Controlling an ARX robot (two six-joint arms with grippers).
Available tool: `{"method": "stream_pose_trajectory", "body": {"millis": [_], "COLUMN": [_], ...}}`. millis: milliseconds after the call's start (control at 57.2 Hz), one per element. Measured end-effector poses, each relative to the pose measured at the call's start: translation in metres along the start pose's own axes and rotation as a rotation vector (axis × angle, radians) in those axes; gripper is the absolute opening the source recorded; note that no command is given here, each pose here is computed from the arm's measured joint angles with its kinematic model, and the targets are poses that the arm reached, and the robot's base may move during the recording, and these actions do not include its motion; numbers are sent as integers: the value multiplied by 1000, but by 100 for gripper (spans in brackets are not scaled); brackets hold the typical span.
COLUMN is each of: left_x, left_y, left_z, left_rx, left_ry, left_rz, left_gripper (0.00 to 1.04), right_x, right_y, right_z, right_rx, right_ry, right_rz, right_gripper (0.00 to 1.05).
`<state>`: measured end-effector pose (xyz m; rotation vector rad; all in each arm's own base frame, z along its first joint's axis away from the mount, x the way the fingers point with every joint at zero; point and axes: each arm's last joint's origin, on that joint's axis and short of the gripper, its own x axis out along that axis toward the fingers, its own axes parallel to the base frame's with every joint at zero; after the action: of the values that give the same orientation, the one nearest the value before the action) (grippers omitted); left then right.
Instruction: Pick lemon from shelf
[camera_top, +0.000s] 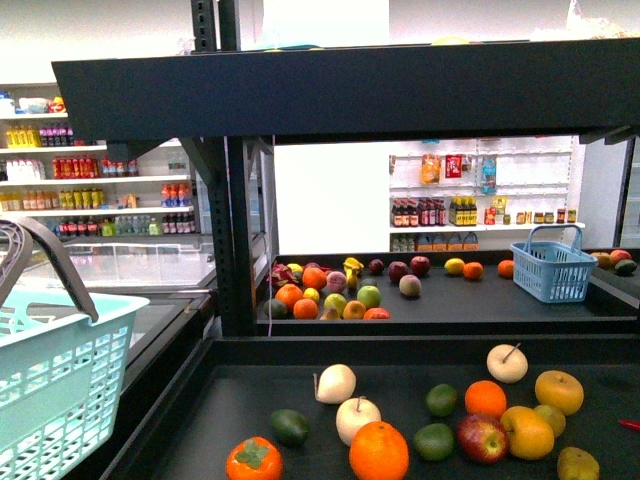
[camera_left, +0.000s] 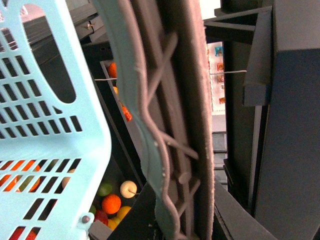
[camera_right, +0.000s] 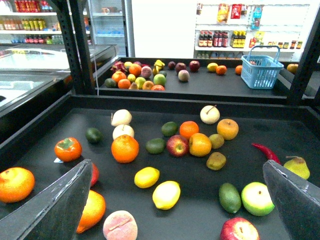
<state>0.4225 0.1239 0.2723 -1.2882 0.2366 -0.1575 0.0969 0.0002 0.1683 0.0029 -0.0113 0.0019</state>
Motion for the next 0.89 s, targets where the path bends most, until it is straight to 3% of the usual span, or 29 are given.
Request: {"method": "stream_pose_trajectory", "body": {"millis": [280, 525, 892], "left_x": [-24, -29, -14], "left_y": [-35, -53, -68], "left_z": [-30, -75, -167], "left_rx": [128, 225, 313], "left_ry": [103, 259, 553], "left_rz": [-36, -99, -248], "left_gripper": [11, 11, 11], "right_x": [0, 0, 0], "right_y": [0, 0, 0], "right_z": [0, 0, 0], "right_rx": [0, 0, 0], "right_ry": [0, 0, 0], "right_rz": [0, 0, 0], "right_gripper": [102, 102, 102]}}
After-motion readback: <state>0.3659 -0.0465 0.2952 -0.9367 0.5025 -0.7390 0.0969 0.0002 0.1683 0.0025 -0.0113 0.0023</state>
